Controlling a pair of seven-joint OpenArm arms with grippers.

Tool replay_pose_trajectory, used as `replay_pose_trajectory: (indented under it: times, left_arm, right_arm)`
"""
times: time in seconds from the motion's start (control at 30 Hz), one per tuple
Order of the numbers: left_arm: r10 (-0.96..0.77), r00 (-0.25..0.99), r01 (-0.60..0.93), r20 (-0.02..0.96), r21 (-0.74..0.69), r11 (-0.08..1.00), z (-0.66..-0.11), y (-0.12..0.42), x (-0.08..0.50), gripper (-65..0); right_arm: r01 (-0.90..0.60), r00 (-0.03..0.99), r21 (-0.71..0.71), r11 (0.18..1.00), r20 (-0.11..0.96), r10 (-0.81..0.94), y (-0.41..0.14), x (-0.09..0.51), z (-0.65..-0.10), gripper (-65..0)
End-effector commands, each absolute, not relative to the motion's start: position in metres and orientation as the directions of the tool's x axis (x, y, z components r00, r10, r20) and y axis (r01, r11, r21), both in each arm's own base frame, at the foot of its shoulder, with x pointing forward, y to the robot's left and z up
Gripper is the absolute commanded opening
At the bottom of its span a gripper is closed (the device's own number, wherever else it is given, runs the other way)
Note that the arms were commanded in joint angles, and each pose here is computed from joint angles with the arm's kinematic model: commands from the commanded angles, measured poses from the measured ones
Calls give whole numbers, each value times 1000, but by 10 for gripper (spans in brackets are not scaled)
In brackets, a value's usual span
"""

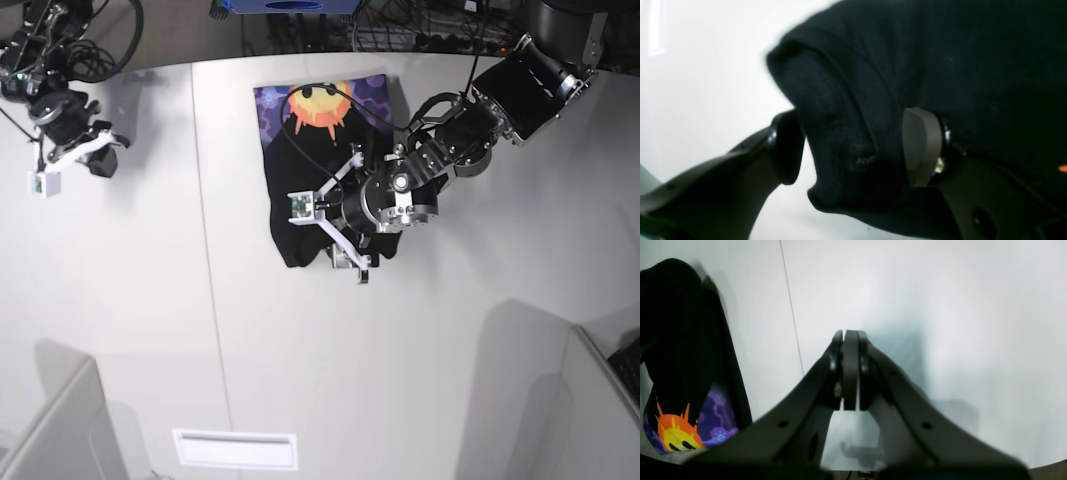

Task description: Fold the T-shirt properly

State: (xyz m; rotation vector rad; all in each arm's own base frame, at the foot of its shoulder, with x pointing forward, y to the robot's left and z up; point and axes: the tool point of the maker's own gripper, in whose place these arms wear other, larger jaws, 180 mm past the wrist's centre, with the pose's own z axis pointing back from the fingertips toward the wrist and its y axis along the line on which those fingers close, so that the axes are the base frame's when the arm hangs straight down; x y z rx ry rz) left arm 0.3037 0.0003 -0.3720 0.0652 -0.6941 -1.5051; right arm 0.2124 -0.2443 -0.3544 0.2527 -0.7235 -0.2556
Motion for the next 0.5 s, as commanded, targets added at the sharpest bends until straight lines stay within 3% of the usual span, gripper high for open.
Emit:
replay_pose_trajectory:
  times: [0.0, 0.2, 0.47]
  left_arm:
    - [-910, -108, 871, 400, 479, 107, -360, -7, 311, -214]
    - [-902, -98, 870, 420, 476, 127, -358, -17, 316, -214]
    - [-868, -12, 812, 496, 512, 282, -325, -3, 354, -214]
  right_arm:
    - [120, 698, 309, 943, 649, -302, -246, 219, -345, -650]
    - [116, 694, 311, 943, 655, -301, -245, 223, -342, -650]
    - [115, 694, 311, 943, 654, -300, -245, 223, -343, -650]
